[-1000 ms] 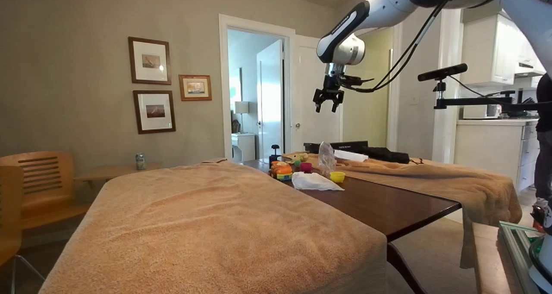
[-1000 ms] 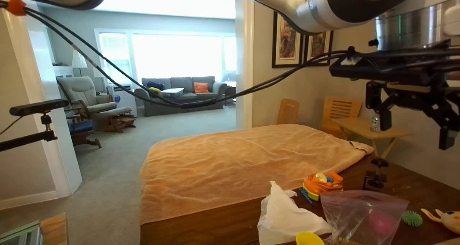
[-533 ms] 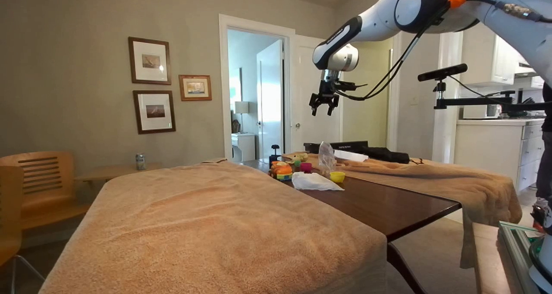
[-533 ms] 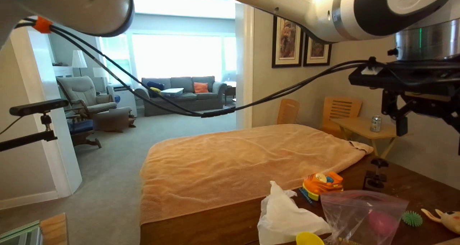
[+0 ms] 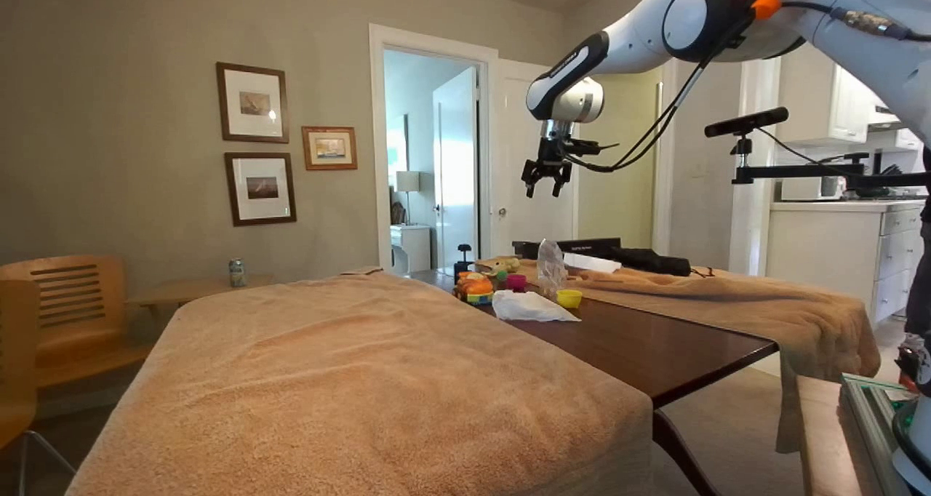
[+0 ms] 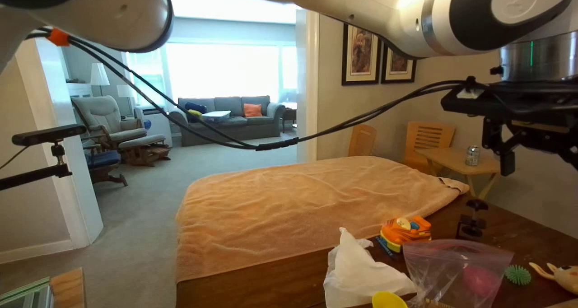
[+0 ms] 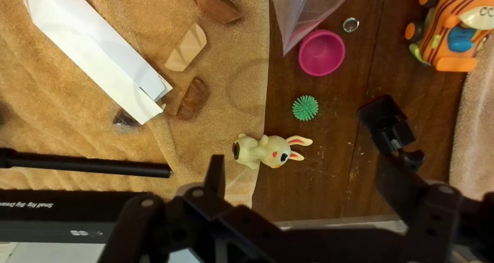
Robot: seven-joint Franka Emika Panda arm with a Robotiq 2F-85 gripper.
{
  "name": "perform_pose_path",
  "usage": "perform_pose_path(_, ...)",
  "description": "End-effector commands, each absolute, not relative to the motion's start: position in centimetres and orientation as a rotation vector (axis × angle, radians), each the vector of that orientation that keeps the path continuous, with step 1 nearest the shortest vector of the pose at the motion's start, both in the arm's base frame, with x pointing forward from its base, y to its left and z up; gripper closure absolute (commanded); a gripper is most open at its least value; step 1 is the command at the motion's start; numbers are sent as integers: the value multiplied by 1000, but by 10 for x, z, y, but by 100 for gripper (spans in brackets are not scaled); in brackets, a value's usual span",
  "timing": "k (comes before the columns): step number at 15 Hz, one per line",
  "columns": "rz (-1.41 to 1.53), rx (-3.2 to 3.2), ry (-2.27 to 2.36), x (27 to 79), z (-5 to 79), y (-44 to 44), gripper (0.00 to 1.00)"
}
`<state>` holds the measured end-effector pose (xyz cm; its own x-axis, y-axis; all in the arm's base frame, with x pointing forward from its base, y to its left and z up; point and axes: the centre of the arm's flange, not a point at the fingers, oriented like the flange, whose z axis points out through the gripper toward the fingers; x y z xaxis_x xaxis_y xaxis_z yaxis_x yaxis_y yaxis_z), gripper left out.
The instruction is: Move the purple bowl forwards.
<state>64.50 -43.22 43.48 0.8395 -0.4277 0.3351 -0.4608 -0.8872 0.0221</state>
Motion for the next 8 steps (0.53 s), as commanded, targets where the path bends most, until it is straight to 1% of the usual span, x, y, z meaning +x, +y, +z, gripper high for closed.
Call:
perform_pose_path(1, 470, 2883, -767, 671, 425, -457, 0)
perform_pose_path(8, 427, 2885, -769, 699, 402, -480, 0)
